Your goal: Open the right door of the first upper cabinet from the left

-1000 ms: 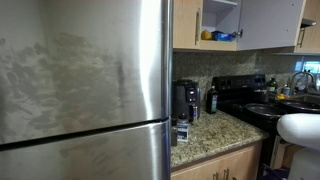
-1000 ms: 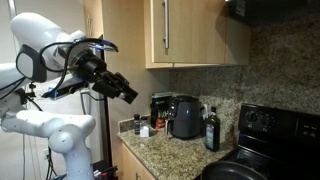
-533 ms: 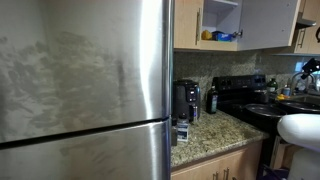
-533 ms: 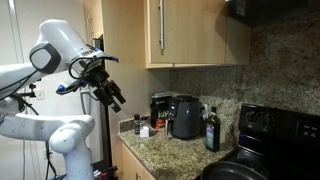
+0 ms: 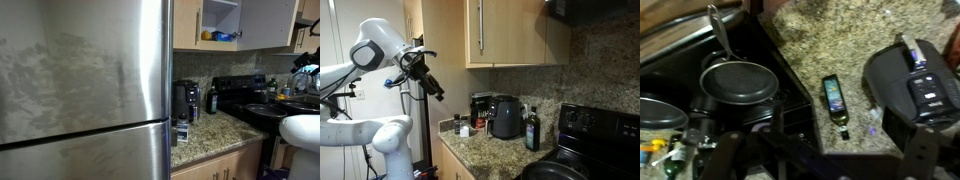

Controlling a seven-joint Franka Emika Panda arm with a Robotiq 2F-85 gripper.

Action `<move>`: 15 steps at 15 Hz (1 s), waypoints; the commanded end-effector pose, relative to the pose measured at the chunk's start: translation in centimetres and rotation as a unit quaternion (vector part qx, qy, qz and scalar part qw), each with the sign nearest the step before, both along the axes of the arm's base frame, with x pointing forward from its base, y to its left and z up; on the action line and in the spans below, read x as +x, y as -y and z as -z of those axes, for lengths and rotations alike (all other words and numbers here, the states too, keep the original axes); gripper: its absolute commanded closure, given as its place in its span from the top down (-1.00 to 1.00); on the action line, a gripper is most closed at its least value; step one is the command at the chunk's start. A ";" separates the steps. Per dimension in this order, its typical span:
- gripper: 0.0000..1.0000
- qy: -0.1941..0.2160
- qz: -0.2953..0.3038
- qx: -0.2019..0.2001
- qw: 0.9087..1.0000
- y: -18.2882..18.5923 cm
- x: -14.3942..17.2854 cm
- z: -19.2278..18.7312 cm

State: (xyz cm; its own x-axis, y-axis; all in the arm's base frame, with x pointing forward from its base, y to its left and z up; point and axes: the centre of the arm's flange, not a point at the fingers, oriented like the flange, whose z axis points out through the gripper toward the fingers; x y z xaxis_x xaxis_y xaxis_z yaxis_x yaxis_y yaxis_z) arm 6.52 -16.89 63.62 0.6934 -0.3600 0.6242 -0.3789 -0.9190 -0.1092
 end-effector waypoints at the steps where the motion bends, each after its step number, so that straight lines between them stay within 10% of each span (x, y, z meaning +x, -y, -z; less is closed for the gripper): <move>1: 1.00 0.064 -0.080 -0.020 0.995 -5.9 0.1 -4.0; 8: 1.00 0.279 -0.007 -0.006 0.960 -9.5 -1.0 -17.3; 15: 1.00 0.257 0.010 -0.005 0.966 -8.9 2.2 -17.2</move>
State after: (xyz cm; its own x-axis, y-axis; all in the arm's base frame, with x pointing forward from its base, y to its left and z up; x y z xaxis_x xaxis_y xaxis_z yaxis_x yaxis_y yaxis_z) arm 5.56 -7.10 78.58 0.3068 -0.3181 0.8970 -0.2596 -0.9347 -0.2427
